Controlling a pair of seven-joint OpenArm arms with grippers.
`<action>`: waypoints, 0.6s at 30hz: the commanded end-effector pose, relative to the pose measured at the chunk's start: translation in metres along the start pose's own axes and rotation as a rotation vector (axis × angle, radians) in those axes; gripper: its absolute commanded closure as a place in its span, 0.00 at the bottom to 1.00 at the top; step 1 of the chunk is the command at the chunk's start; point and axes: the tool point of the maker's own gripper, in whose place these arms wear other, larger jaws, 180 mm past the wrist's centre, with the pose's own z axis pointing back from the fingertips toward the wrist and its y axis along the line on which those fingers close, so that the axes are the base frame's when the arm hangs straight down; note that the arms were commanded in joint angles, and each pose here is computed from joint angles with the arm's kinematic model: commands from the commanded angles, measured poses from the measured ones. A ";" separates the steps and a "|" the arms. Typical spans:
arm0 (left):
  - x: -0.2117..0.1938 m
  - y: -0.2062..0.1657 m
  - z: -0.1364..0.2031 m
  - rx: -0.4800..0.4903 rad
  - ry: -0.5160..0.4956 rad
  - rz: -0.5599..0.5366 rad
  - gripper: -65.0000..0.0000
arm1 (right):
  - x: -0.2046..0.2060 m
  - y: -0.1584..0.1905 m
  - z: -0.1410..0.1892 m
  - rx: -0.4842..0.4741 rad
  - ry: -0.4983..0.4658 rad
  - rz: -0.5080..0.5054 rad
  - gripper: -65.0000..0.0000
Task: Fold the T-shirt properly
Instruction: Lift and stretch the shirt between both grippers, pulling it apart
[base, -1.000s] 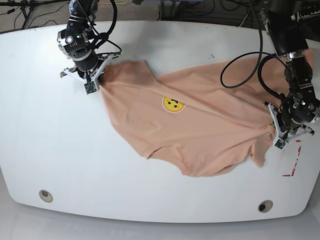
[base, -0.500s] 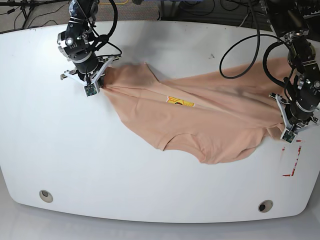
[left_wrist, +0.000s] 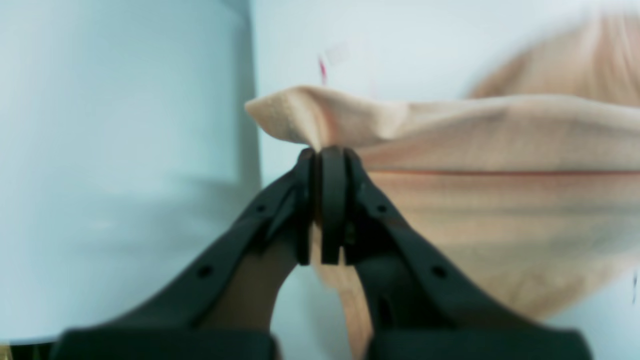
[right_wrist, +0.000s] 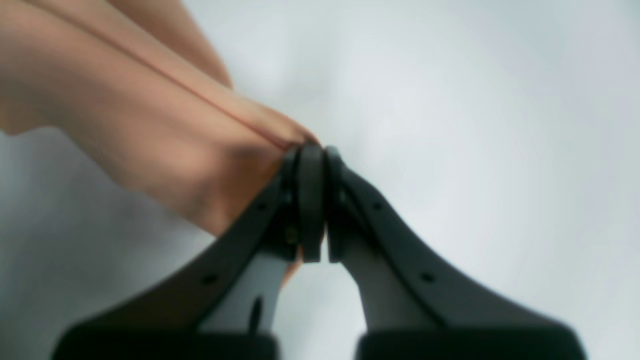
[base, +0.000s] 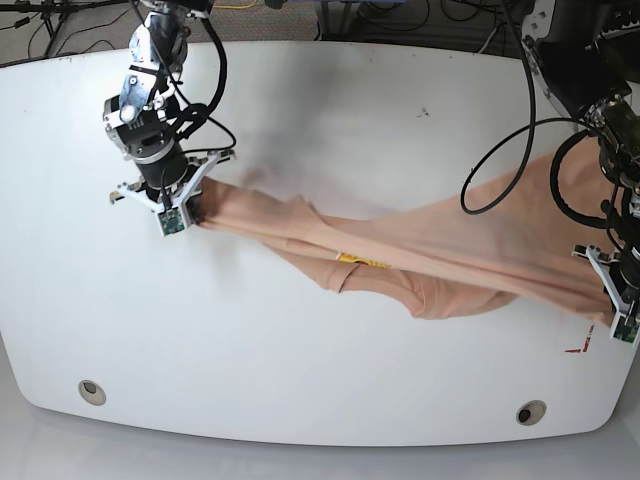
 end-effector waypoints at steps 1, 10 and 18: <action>0.030 0.026 0.010 0.073 -0.082 0.017 1.00 | 0.032 -0.017 0.000 -0.052 -0.077 0.018 0.99; 0.116 0.038 0.027 0.102 -0.276 0.012 1.00 | 0.111 -0.056 0.002 -0.134 -0.249 0.075 0.99; 0.185 0.060 0.061 0.145 -0.421 0.053 1.00 | 0.190 -0.108 0.024 -0.261 -0.374 0.146 0.99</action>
